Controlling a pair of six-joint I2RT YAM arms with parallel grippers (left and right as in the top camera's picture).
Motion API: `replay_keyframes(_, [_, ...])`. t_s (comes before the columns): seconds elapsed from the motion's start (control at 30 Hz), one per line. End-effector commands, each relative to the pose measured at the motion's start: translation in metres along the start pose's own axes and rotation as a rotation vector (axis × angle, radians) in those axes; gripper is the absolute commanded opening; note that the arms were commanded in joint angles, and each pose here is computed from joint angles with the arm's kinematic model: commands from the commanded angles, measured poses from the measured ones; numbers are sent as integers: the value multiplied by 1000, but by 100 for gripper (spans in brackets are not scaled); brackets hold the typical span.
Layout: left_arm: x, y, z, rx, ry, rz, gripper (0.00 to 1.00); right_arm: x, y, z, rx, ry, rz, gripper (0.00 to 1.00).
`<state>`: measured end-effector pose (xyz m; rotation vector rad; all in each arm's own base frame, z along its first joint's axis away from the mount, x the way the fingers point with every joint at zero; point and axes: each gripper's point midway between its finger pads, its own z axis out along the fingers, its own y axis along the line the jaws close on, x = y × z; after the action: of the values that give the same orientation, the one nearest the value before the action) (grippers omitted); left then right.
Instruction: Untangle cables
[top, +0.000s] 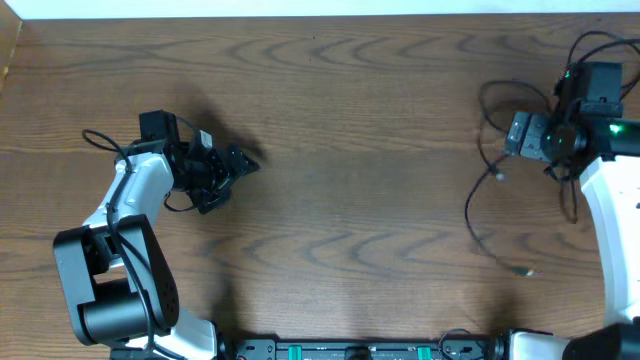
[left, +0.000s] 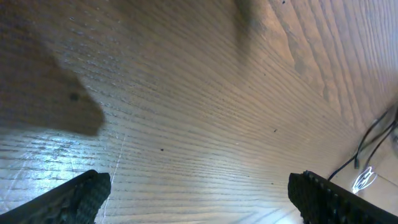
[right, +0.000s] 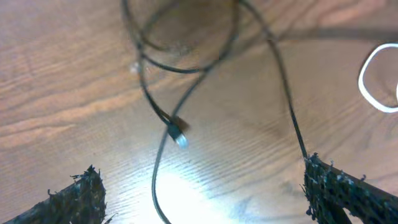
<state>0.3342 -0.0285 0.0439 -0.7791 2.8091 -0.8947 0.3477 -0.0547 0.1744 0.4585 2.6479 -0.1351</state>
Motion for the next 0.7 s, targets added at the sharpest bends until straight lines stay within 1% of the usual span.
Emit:
replay_keyframes(0.0, [-3, 2, -1, -9, -7, -5, 98, 28, 10, 30, -33, 134, 13, 99])
replay_keyframes(0.07, [-3, 2, -1, -9, -7, -5, 98, 44, 19, 44, -78, 219, -2, 99])
replay_keyframes(0.1, [-3, 2, -1, -8, -7, -5, 98, 58, 21, 57, -78, 299, -4, 99])
replay_keyframes(0.23, [-3, 2, -1, -9, -7, -5, 98, 92, 16, 78, -35, 476, -12, 99])
replay_keyframes(0.33, [-3, 2, -1, -9, -7, -5, 98, 117, 16, 77, -34, 601, -11, 99])
replay_keyframes(0.43, [-3, 2, -1, -9, -7, -5, 98, 136, 12, 65, -18, 701, -12, 99])
replay_keyframes(0.5, [-3, 2, -1, -9, -7, -5, 98, 143, 21, 56, -73, 745, 11, 99])
replay_keyframes(0.53, [-3, 2, -1, -9, -7, -5, 98, 150, 35, 46, -156, 797, 47, 99])
replay_keyframes(0.67, [-3, 2, -1, -9, -7, -5, 98, 160, 63, 24, -320, 899, 129, 99])
